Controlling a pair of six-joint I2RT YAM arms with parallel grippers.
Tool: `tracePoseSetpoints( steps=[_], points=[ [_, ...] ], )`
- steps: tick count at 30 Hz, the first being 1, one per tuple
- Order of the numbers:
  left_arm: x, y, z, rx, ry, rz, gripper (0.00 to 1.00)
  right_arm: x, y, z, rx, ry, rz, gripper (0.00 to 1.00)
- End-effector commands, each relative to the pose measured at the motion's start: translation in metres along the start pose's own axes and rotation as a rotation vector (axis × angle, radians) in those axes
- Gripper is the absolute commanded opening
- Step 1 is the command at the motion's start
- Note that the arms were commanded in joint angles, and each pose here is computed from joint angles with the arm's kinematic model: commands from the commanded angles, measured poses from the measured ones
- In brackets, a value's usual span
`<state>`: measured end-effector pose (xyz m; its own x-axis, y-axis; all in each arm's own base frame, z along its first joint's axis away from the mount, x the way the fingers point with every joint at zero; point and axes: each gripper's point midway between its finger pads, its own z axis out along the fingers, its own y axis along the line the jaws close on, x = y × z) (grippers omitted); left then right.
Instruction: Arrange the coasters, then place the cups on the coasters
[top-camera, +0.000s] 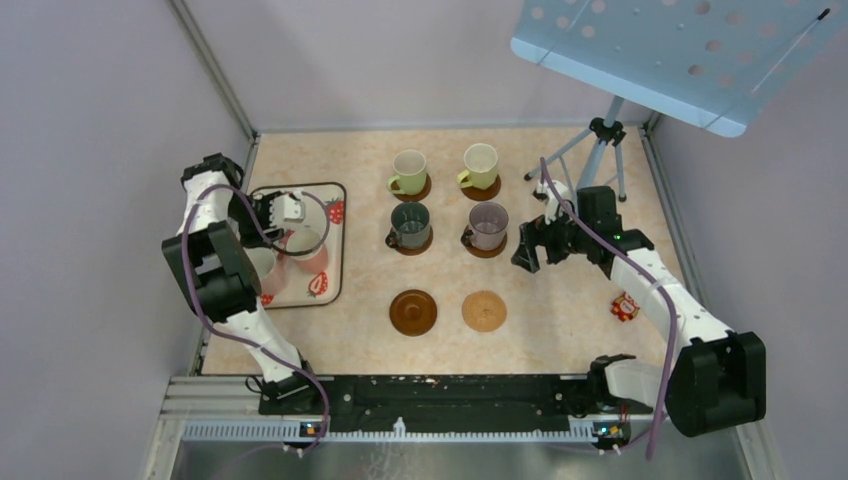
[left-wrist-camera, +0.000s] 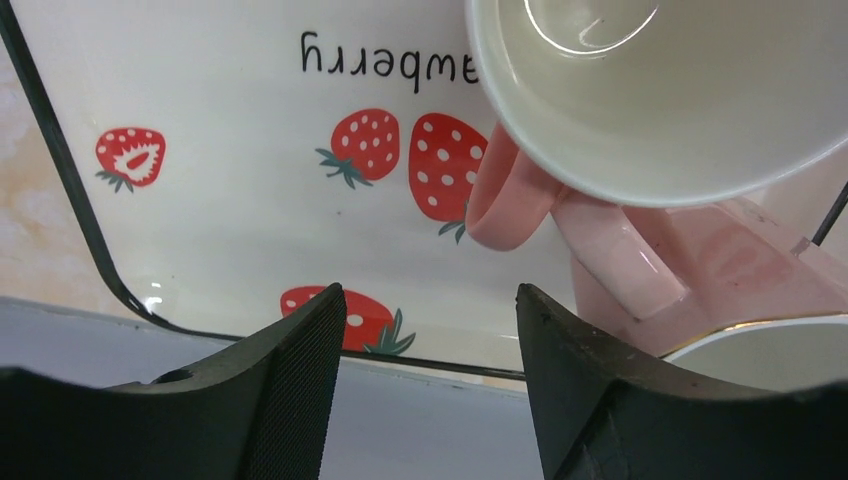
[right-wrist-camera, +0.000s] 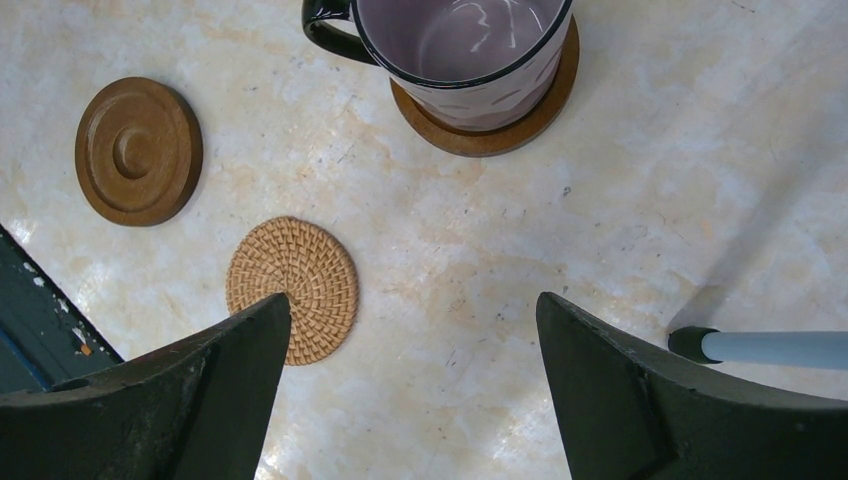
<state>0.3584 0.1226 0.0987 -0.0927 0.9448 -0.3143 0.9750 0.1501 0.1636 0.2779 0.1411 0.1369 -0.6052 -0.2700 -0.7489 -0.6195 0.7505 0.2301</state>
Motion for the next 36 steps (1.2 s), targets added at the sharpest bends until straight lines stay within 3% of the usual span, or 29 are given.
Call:
tracePoseSetpoints(
  steps=[1, 21, 26, 36],
  points=[
    [-0.015, -0.005, 0.009, 0.02, -0.084, 0.081, 0.69, -0.01, -0.003, -0.001, 0.0, -0.024, -0.014, 0.91],
    [-0.037, -0.016, 0.032, 0.097, -0.197, 0.11, 0.64, -0.007, -0.005, 0.002, 0.001, -0.006, -0.007, 0.91],
    [-0.039, -0.022, 0.037, 0.116, -0.213, 0.105, 0.57, -0.006, -0.005, 0.003, 0.001, -0.005, -0.005, 0.91],
    [-0.04, -0.031, 0.042, 0.145, -0.225, 0.083, 0.33, -0.006, -0.006, 0.003, 0.0, -0.002, -0.005, 0.91]
  ],
)
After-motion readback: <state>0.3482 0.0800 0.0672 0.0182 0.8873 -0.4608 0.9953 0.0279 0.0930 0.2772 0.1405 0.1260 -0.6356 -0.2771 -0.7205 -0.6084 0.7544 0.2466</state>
